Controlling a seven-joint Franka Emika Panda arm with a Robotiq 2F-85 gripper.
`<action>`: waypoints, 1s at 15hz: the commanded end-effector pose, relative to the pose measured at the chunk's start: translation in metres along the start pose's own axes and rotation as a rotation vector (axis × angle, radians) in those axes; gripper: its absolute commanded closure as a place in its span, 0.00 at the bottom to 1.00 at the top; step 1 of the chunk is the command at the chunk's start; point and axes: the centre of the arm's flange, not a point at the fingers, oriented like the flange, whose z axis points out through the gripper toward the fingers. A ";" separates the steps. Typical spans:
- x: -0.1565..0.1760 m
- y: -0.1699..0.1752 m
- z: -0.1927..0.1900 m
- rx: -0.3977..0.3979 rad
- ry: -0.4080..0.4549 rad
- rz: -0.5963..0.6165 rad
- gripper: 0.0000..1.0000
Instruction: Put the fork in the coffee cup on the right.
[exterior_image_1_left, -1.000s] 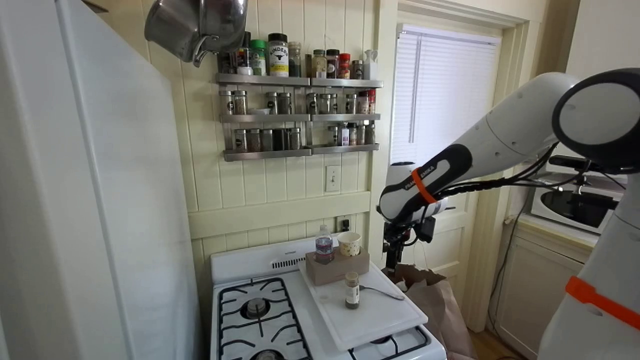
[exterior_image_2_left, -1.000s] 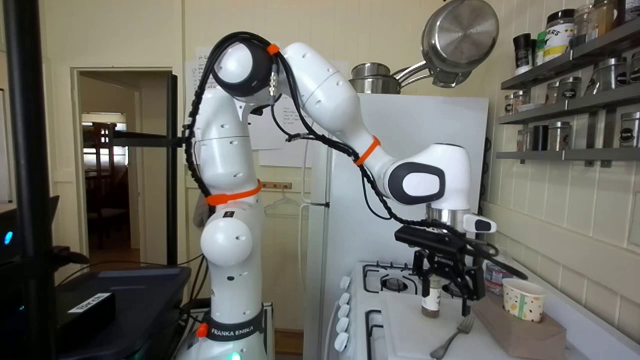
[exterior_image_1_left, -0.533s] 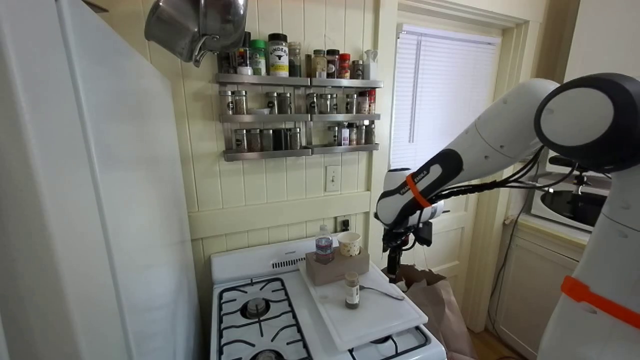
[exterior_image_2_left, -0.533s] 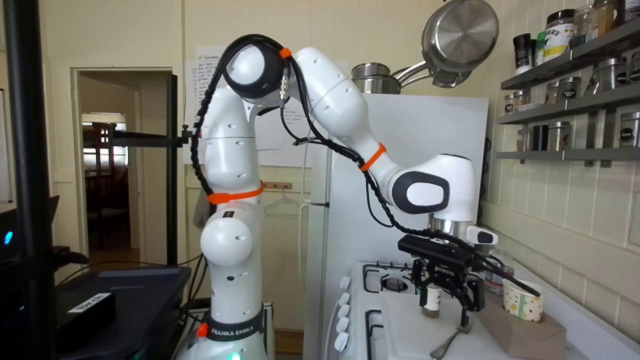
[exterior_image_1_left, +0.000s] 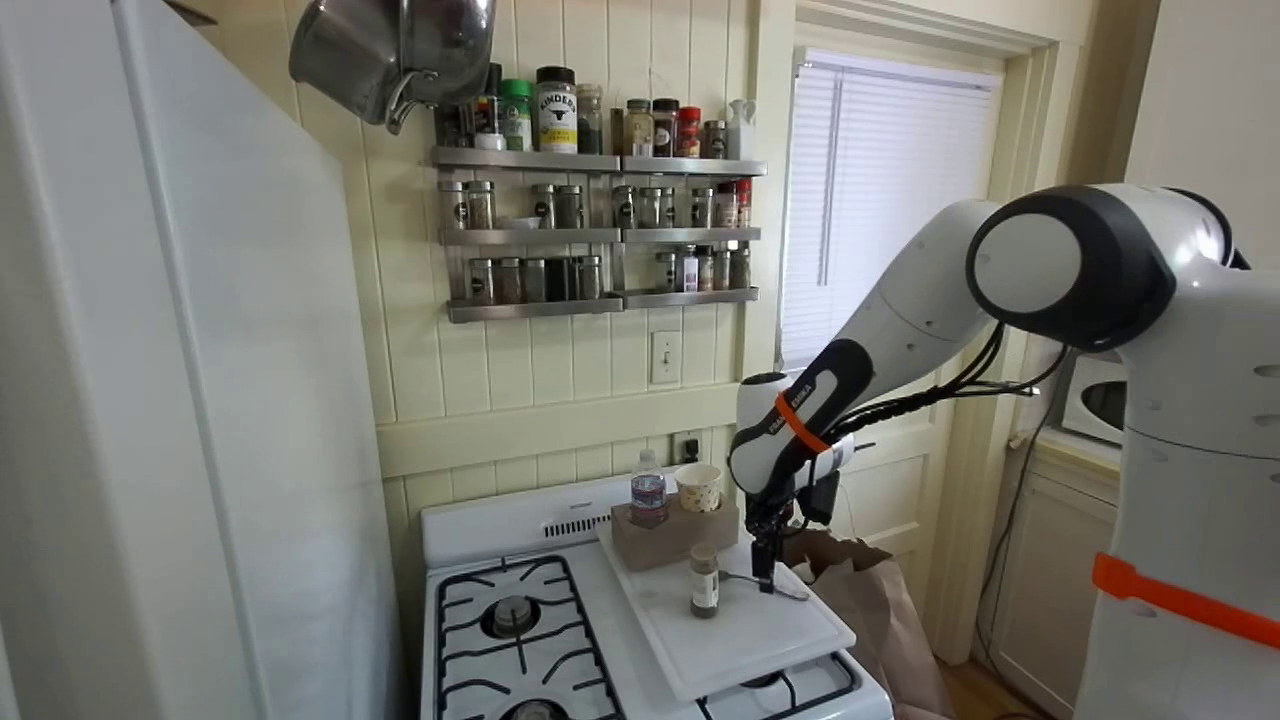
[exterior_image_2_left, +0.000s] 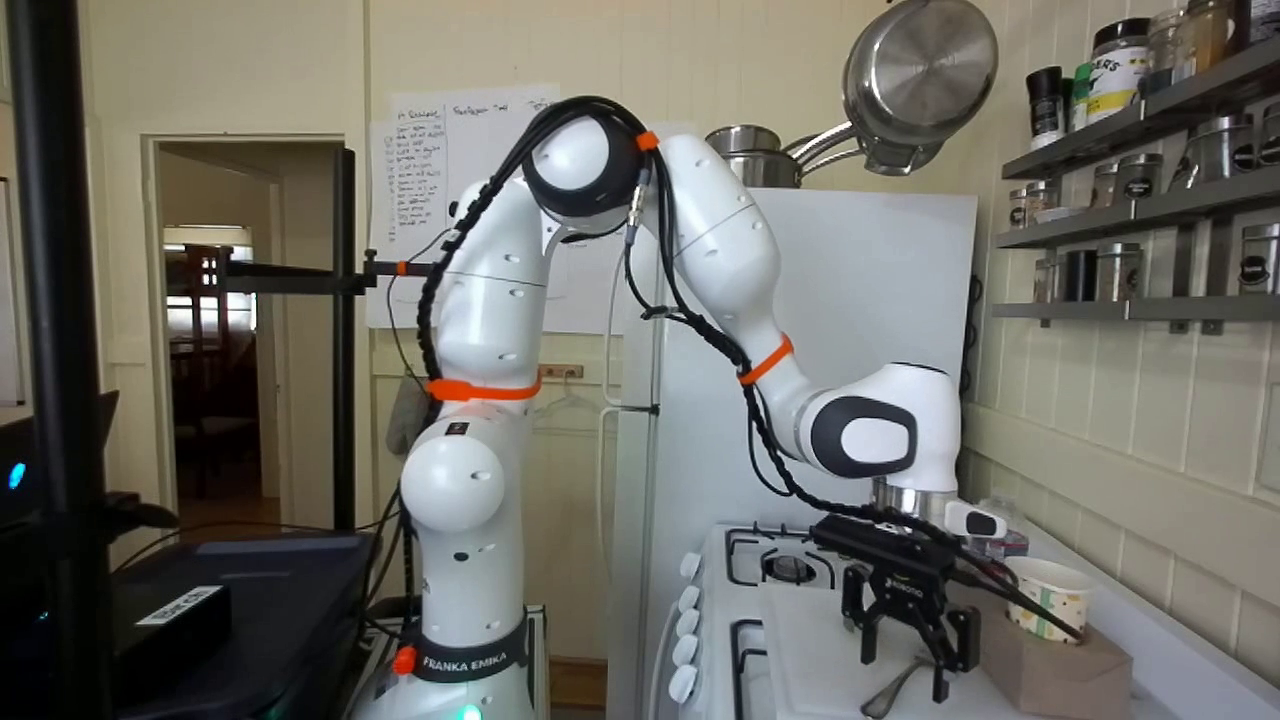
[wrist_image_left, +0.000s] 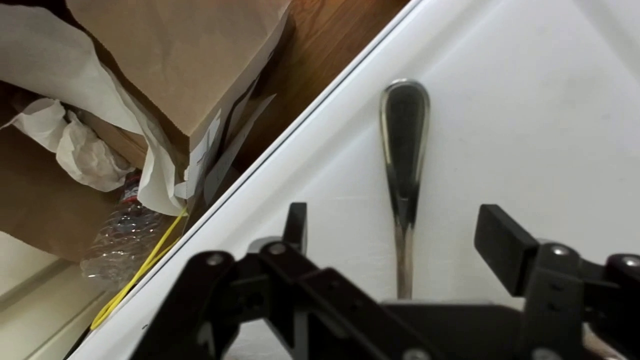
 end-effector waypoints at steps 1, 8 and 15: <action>0.021 0.014 0.003 -0.028 0.014 0.025 0.20; 0.041 0.004 0.005 -0.032 0.004 -0.029 0.76; 0.042 -0.003 -0.001 -0.049 0.015 -0.054 0.91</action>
